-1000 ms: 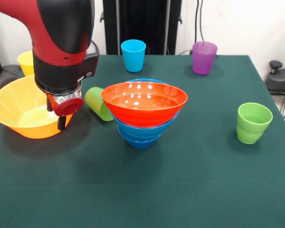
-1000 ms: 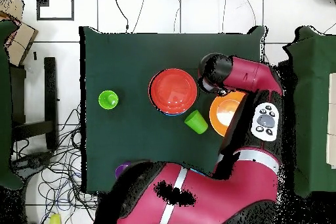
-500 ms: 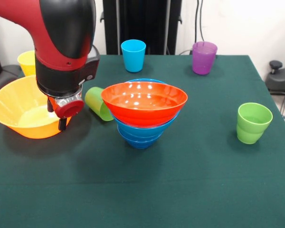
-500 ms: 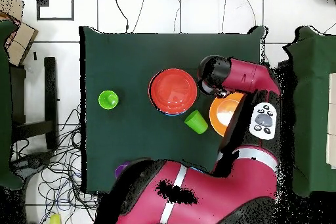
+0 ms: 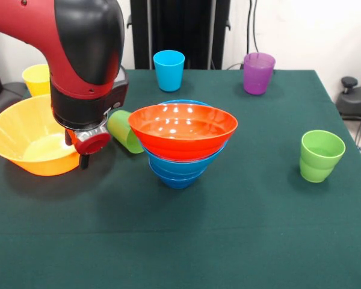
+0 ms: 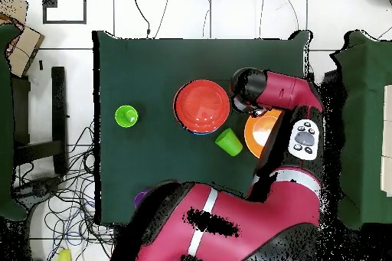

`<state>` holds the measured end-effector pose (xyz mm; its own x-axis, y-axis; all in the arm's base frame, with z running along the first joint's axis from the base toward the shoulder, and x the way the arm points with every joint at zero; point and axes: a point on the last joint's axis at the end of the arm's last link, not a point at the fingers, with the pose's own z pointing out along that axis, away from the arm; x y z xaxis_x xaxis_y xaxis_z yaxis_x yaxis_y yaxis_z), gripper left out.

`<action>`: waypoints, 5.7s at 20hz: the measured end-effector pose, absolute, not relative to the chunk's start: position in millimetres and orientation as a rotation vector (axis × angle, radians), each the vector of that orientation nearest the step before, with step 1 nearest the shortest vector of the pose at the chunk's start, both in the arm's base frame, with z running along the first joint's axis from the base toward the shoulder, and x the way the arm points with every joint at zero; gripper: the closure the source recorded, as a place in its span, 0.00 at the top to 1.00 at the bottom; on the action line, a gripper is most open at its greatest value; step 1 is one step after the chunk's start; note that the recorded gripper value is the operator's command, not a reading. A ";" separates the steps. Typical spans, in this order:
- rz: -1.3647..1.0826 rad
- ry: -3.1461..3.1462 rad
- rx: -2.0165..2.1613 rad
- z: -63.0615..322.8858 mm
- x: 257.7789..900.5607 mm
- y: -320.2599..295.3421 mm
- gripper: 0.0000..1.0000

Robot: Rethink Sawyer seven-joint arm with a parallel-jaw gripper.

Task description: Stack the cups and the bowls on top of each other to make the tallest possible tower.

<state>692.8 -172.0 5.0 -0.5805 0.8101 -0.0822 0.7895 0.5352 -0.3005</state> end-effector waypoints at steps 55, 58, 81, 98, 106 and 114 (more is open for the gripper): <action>0.466 -2.687 -1.453 -45.0 648.5 -207.0 1.00; 0.467 -2.681 -1.446 -47.6 645.1 -205.4 1.00; 0.466 -2.675 -1.445 -47.1 642.2 -204.5 1.00; 0.479 -2.679 -1.429 -47.3 639.0 -205.0 0.00; 0.521 -2.701 -1.399 -39.7 636.8 -212.0 0.00; 0.530 -2.705 -1.386 -39.3 634.8 -212.4 0.00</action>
<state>634.8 -212.4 -39.3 -0.5953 0.7966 -0.1053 0.7774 0.5378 -0.3264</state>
